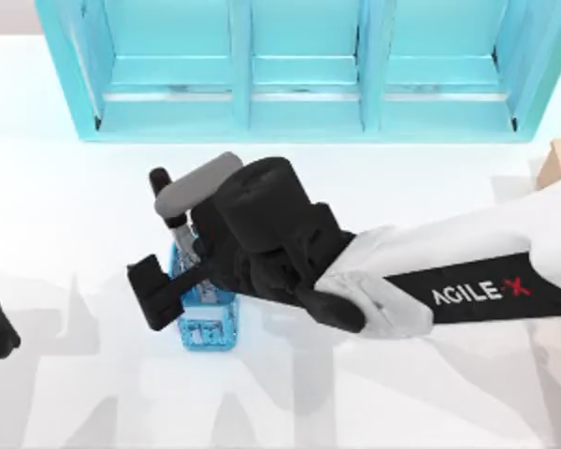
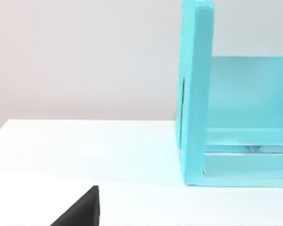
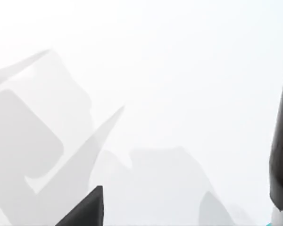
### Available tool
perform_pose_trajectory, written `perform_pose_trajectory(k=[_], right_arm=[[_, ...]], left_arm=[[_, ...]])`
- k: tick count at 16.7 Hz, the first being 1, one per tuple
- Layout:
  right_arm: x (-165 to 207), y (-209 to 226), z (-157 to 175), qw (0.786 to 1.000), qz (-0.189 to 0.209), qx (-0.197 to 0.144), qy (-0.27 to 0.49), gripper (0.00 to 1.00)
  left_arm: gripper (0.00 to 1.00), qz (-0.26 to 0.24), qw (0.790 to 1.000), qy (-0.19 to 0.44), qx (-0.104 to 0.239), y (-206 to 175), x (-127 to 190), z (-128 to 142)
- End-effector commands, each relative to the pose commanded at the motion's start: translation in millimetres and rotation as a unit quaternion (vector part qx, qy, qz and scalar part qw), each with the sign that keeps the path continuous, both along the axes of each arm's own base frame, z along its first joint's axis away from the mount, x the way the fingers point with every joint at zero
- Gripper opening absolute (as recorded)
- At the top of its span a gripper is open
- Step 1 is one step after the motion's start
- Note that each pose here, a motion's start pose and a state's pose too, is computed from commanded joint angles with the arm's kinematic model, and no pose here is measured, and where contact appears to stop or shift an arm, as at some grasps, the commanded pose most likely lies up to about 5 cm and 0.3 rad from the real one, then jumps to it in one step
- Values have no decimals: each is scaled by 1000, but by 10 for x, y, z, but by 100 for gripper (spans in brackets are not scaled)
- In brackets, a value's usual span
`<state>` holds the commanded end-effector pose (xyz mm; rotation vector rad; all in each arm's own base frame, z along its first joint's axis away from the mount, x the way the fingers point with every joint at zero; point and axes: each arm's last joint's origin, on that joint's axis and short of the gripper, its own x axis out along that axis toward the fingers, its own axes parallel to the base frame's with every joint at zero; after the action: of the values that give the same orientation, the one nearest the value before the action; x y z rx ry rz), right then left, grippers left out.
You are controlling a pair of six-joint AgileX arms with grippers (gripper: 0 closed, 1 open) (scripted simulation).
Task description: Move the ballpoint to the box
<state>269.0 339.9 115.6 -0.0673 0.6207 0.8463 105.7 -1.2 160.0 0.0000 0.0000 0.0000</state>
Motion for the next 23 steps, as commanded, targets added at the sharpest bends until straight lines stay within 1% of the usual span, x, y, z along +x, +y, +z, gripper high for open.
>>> perform_pose_trajectory(k=[6, 8, 10, 14, 16, 19, 23], right_arm=[[3, 1, 30, 1000, 1, 4, 0, 0], [40, -86, 121, 1000, 2, 0, 2, 0], [102, -266, 331, 1000, 2, -4, 4, 0], [134, -847, 1050, 1000, 0, 6, -7, 0], [76, -1155, 1319, 1000, -1, 6, -7, 0], [-1, -1448, 1500, 1000, 0, 4, -1, 0], [-15, -1493, 1524, 1000, 1, 4, 0, 0]], left_arm=[[100, 0, 1000, 0, 0, 0, 0, 0], [100, 0, 1000, 0, 0, 0, 0, 0], [100, 0, 1000, 0, 0, 0, 0, 0], [100, 0, 1000, 0, 0, 0, 0, 0], [100, 0, 1000, 0, 0, 0, 0, 0], [100, 0, 1000, 0, 0, 0, 0, 0], [100, 0, 1000, 0, 0, 0, 0, 0]])
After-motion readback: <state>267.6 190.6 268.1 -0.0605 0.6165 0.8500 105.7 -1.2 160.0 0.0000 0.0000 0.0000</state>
